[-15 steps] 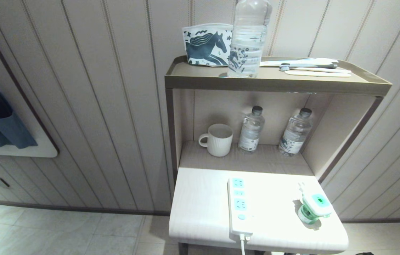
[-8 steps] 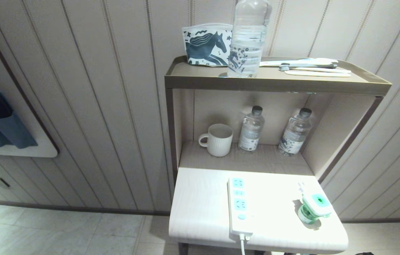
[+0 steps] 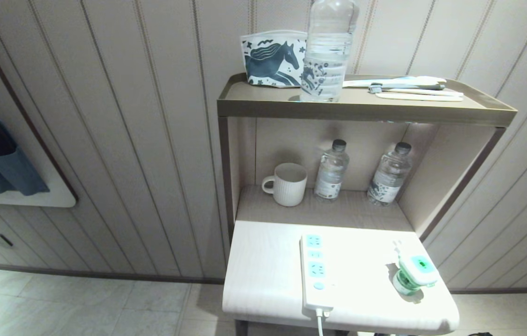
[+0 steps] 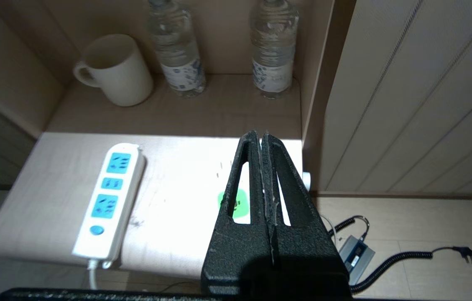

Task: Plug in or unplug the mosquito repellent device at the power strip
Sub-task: Pick up the mosquito repellent liquid

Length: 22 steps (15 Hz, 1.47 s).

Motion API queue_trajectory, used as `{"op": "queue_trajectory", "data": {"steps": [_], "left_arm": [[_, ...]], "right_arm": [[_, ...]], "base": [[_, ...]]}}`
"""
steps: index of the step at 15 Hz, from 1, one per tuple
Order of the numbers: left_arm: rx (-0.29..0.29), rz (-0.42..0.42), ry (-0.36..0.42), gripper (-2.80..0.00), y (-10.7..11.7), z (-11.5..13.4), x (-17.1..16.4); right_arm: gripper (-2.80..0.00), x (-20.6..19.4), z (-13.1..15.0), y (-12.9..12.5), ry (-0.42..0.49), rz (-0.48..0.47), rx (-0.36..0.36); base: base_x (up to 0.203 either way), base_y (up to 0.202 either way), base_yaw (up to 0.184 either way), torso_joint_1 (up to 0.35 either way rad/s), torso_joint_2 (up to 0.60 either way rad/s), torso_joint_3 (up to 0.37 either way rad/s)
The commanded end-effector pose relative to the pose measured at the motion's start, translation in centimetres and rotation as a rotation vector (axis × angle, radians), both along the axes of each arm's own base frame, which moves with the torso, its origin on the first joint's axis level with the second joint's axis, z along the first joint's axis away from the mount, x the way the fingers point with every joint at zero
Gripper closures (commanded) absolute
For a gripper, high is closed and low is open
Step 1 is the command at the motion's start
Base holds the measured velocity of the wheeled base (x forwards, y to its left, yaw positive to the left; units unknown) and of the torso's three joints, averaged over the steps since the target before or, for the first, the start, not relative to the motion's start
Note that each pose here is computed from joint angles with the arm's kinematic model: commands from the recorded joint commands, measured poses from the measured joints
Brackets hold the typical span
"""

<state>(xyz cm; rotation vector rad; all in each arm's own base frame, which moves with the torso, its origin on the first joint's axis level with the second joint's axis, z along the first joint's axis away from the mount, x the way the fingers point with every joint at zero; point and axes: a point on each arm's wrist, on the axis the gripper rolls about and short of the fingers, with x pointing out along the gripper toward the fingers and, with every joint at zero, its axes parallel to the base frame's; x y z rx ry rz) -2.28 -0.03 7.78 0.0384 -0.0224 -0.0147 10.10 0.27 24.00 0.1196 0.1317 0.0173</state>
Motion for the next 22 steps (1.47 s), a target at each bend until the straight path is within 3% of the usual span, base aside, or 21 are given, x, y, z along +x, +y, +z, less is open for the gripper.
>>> {"op": "queue_trajectory", "data": {"steps": [1, 7, 13, 22], "left_arm": [[0.000, 0.000, -0.001, 0.00, 0.0, 0.0, 0.0], [0.000, 0.000, -0.001, 0.00, 0.0, 0.0, 0.0], [0.000, 0.000, -0.001, 0.00, 0.0, 0.0, 0.0], [0.000, 0.000, -0.001, 0.00, 0.0, 0.0, 0.0]], "right_arm": [[0.00, 3.5, -2.1, 0.1, 0.067, -0.025, -0.008], [0.00, 2.9, -7.1, 0.9, 0.095, -0.036, -0.131], [0.00, 2.4, -8.9, 1.0, 0.141, -0.007, -0.224], [0.00, 3.5, -9.4, 1.1, 0.193, -0.008, -0.234]], "base": [[0.000, 0.000, 0.000, 0.000, 0.00, 0.000], [0.000, 0.000, 0.000, 0.000, 0.00, 0.000], [0.000, 0.000, 0.000, 0.000, 0.00, 0.000], [0.000, 0.000, 0.000, 0.000, 0.00, 0.000]]}}
